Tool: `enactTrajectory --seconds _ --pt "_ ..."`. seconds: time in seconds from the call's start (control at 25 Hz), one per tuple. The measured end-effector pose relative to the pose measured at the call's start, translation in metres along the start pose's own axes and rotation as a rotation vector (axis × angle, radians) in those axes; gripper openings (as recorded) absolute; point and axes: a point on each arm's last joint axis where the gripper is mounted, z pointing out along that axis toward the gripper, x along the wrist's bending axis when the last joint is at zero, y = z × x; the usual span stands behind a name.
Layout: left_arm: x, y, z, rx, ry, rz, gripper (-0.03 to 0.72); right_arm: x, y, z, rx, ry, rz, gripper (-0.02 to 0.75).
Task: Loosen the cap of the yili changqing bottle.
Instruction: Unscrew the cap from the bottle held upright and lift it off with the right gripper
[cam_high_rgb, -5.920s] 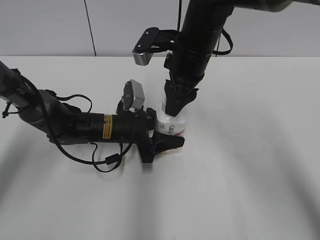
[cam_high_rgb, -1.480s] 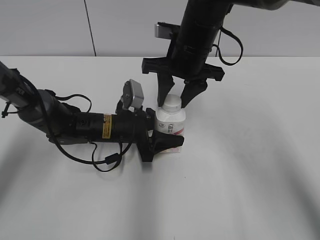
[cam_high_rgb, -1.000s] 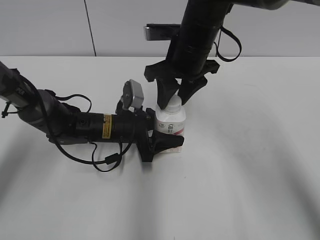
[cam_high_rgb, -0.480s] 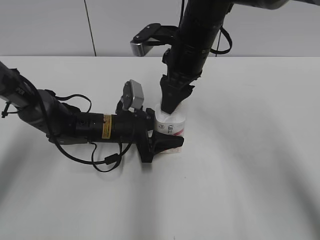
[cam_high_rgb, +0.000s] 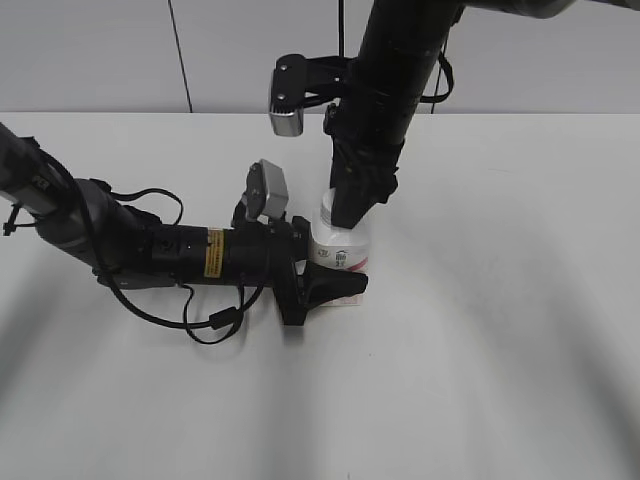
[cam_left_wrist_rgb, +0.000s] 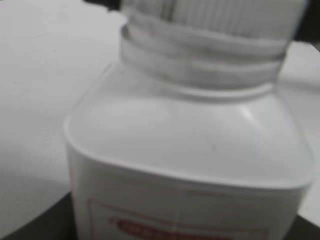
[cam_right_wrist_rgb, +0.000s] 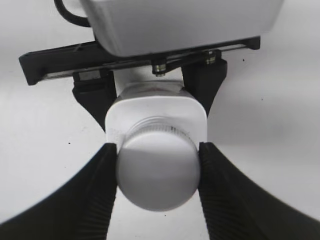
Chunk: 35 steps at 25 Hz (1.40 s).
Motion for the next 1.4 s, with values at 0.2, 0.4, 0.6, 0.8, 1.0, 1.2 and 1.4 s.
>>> enactTrajectory --seconds 0.2,0.4,0.6,0.8,1.0,1.2,1.4 --pt "-0.0001 -0.0001 0.0000 0.001 -0.001 0.000 0.423 0.0001 0.0000 0.0000 0.000 0.001 -0.016 0.393" --pt "-0.0001 -0.0001 0.0000 0.001 -0.002 0.001 0.423 0.0001 0.0000 0.0000 0.000 0.001 -0.008 0.393" --pt "-0.0002 -0.0002 0.0000 0.002 -0.002 0.001 0.423 0.0001 0.0000 0.0000 0.000 0.001 0.001 0.393" --pt "-0.0002 -0.0002 0.0000 0.002 -0.003 0.000 0.422 -0.0003 -0.0011 0.0003 0.012 -0.004 0.021 0.435" --pt "-0.0003 -0.0002 0.0000 0.002 -0.004 -0.003 0.422 -0.0006 -0.0018 0.0007 0.018 -0.006 0.046 0.475" --pt "-0.0003 -0.0002 0.0000 0.002 -0.004 -0.003 0.422 -0.0006 -0.0018 0.0007 0.018 -0.006 0.078 0.481" --pt "-0.0003 -0.0002 0.0000 0.002 -0.003 -0.003 0.422 -0.0006 -0.0018 0.0007 0.018 -0.007 0.122 0.483"
